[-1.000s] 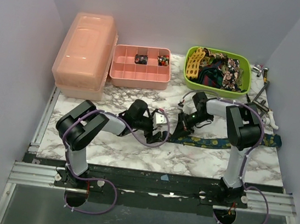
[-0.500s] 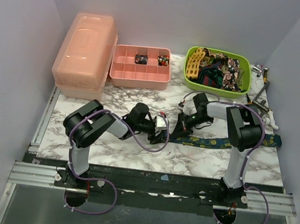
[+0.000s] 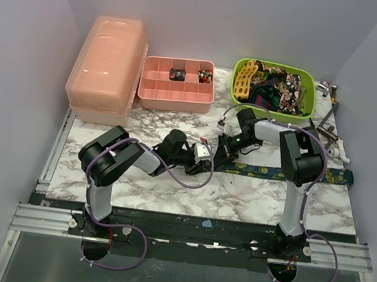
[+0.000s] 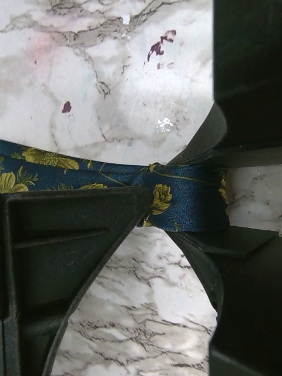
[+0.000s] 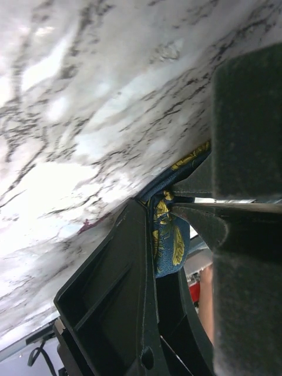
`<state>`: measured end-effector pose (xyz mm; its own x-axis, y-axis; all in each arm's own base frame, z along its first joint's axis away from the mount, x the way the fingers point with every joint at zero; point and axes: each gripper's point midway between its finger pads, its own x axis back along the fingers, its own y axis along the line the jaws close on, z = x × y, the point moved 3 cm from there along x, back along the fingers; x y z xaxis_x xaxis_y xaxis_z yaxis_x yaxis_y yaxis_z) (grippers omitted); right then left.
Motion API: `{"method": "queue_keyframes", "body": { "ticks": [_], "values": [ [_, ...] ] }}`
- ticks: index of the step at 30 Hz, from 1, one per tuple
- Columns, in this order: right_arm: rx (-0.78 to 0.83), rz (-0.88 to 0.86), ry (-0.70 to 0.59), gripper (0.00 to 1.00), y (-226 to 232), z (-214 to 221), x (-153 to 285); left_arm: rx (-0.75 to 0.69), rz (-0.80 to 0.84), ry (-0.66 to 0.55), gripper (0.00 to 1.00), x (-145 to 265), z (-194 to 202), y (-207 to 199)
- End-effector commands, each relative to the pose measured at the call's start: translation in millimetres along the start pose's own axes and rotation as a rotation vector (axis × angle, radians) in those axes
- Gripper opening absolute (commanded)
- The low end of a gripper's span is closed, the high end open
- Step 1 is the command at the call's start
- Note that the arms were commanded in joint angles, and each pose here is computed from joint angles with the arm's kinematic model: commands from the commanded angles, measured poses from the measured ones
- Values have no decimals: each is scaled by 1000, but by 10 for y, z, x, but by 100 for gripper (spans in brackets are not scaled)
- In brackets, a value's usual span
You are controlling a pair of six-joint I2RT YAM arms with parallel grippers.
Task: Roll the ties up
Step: Roll the tie at the center of the board.
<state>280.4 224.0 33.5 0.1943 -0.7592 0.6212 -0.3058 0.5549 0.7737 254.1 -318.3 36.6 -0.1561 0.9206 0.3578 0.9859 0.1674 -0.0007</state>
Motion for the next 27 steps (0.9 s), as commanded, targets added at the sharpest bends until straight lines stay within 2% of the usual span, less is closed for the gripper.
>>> {"method": "queue_keyframes", "body": {
  "ticks": [1,4,5,7,10,13,16,19,24,27],
  "values": [
    [181,241,15,0,-557,-112,-145,-1,-17,16,35,-19,-17,1],
    [181,238,20,1,-498,10,-94,-6,-7,40,32,-3,47,-21],
    [166,245,10,3,-455,15,-58,-2,-5,51,29,-5,70,-26],
    [125,247,-33,13,-342,-21,59,11,-6,74,24,-2,125,-32],
    [106,230,-134,39,-111,-131,324,20,-11,108,23,1,182,-31],
    [36,217,-179,47,36,-84,574,18,-24,129,22,5,196,-9],
    [-53,231,-192,48,-48,124,866,24,-29,155,21,17,228,0],
    [-171,319,-221,48,-409,355,1327,26,-28,165,20,28,239,-11],
    [-359,618,-283,39,-1084,863,2367,36,-20,169,19,27,241,-35],
    [-459,769,-294,36,-1336,1243,2815,39,-21,166,19,22,219,-42]
  ]
}}
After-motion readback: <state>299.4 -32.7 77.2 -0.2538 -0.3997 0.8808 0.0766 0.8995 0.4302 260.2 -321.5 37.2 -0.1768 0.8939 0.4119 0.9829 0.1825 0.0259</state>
